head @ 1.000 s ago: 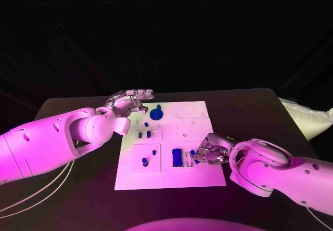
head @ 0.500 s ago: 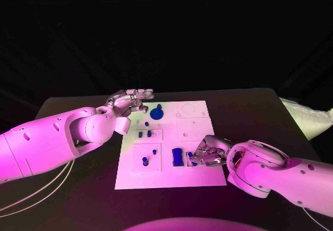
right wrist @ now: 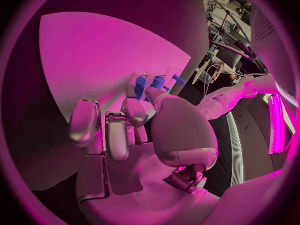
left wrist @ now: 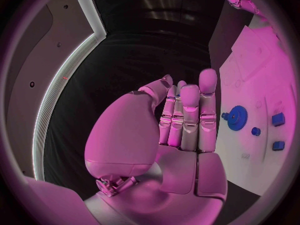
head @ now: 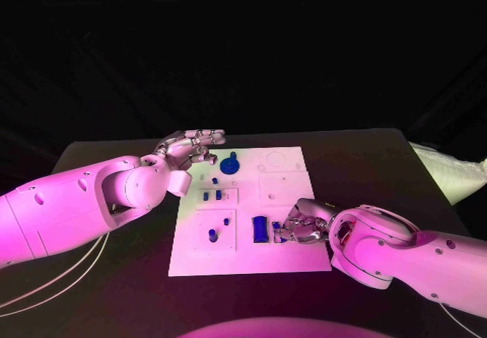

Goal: Assemble the parts on the task board

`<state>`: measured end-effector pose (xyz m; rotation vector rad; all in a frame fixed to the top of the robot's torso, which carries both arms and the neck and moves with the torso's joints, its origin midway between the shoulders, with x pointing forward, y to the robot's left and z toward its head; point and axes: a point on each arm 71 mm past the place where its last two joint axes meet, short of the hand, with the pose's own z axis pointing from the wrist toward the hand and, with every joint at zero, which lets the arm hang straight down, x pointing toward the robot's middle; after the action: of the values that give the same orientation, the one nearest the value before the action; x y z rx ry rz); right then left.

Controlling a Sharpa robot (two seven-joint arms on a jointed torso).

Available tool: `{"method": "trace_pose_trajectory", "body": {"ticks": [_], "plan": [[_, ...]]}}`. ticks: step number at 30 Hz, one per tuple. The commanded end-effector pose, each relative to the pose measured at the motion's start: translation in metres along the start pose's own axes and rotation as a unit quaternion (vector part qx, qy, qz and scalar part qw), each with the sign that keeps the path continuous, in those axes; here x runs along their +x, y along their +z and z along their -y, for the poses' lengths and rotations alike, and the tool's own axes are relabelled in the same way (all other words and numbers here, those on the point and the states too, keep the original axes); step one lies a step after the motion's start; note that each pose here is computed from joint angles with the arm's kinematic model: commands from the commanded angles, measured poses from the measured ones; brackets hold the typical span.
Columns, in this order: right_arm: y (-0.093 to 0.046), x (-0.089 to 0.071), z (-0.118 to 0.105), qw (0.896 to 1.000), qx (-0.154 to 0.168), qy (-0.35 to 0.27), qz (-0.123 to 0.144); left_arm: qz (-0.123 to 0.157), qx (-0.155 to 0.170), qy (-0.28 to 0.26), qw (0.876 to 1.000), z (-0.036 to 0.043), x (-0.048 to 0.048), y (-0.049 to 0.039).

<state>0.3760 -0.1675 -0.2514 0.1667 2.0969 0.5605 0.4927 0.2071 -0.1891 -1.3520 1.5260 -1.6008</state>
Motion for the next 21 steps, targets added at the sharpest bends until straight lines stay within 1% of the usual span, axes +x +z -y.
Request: {"method": "trace_pose_trajectory", "body": {"ticks": [1,11,21], "plan": [[-0.0006,0.0023,-0.003,1.0,-0.006,-0.014,-0.005,-0.01,0.001,-0.002,1.0,0.0006,0.0026,0.0],[-0.0011,0.0017,-0.004,1.0,-0.01,-0.017,0.001,-0.01,0.0,-0.002,1.0,0.0005,0.0023,-0.0002],[-0.0053,0.0002,-0.0042,1.0,-0.016,-0.021,0.01,-0.011,0.0,-0.002,1.0,0.0004,0.002,0.0002]]}}
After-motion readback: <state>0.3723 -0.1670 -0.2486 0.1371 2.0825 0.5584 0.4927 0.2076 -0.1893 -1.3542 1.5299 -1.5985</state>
